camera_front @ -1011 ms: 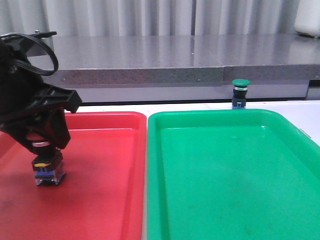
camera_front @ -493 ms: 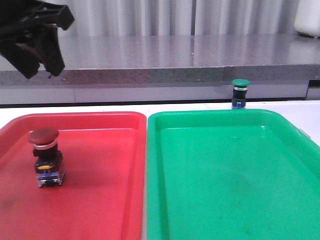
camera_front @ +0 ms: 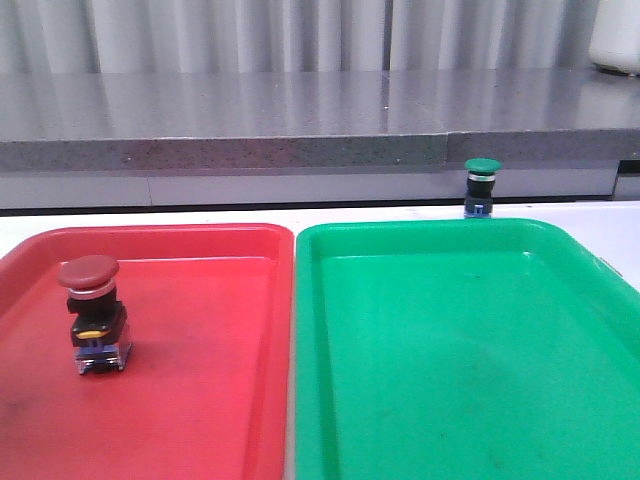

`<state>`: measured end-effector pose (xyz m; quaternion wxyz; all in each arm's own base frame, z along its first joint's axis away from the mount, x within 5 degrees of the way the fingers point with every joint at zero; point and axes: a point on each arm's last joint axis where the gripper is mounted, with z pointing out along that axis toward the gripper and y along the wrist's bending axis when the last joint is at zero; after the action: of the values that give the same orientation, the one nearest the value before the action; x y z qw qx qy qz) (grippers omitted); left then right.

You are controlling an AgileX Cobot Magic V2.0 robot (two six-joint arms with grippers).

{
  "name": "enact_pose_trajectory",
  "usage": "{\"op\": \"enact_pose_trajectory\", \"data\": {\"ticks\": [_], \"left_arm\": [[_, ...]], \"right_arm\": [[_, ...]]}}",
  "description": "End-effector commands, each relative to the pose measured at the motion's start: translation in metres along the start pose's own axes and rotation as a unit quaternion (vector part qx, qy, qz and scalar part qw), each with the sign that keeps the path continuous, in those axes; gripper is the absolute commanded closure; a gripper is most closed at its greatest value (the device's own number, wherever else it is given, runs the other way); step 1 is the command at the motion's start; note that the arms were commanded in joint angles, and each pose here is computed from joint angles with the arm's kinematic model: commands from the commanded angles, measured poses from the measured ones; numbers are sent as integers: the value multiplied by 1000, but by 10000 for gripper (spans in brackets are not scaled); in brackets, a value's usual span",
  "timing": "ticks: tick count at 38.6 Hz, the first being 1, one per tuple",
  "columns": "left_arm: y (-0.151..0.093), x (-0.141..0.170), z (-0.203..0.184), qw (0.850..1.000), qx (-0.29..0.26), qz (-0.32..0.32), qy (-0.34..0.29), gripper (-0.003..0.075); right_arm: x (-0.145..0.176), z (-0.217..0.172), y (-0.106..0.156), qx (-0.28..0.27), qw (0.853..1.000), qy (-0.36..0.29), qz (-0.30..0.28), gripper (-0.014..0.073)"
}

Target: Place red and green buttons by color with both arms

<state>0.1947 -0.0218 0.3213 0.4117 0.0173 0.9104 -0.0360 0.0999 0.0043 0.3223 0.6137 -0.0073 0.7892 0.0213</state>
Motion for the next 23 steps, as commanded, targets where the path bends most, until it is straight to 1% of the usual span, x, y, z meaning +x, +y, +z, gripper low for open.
{"op": "enact_pose_trajectory", "data": {"ticks": [1,4,7,11,18,23], "left_arm": [[2,16,-34,993,11,-11,-119,740],[4,42,-54,985,15,-11,-172,740],[6,72,-75,973,19,-11,-230,740],[8,99,-93,958,24,-11,-286,740],[9,125,-107,937,29,-11,-348,740],[10,130,-110,932,30,-11,-360,740]], "right_arm": [[-19,-3,1,-1,999,-52,-3,-56],[-19,-3,1,-1,999,-52,-3,-56],[-19,-3,1,-1,999,-52,-3,-56],[-19,-3,1,-1,999,-52,-3,-56],[-19,-3,1,-1,999,-52,-3,-56],[-19,-3,1,-1,999,-52,-3,-56]]}}
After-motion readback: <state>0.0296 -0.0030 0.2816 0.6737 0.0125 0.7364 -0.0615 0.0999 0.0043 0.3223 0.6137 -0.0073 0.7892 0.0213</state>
